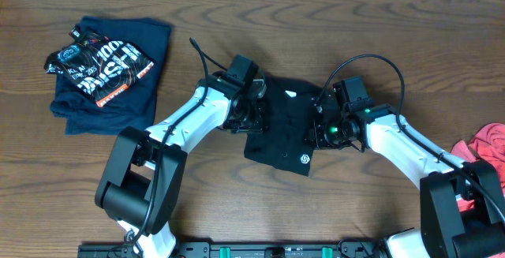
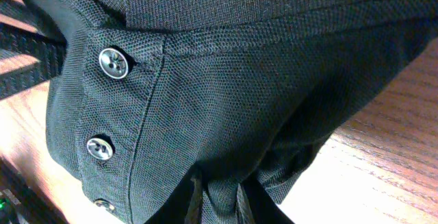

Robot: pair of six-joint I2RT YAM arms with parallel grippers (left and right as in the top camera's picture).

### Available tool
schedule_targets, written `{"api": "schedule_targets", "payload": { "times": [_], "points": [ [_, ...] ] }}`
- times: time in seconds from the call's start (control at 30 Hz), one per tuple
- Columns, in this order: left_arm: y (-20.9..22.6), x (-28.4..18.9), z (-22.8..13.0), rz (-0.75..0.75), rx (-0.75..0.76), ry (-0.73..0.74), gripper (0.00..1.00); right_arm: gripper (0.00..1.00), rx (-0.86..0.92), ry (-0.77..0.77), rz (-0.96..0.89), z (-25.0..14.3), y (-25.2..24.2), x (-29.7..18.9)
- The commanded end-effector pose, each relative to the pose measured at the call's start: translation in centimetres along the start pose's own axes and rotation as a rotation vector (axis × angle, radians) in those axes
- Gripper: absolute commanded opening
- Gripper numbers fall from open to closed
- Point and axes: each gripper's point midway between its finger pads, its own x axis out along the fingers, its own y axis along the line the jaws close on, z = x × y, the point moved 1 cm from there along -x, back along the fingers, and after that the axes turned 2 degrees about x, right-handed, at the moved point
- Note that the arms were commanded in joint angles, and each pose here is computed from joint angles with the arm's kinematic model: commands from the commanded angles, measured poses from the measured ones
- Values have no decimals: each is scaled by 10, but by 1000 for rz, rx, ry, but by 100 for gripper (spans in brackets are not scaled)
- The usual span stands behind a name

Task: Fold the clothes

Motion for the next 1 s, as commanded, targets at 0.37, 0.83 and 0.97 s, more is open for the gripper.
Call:
{"api": "schedule_targets", "payload": {
  "times": [0.37, 0.83, 0.97],
  "points": [
    [19, 1, -2, 63, 28, 1, 6, 1, 122, -31, -211, -2, -38, -7],
    [51, 0, 1, 263, -2, -40, 6, 2, 144, -96, -374, 7, -66, -17],
    [54, 5, -20, 282, -11, 27, 6, 14, 137, -94, -374, 7, -66, -17]
  ]
}}
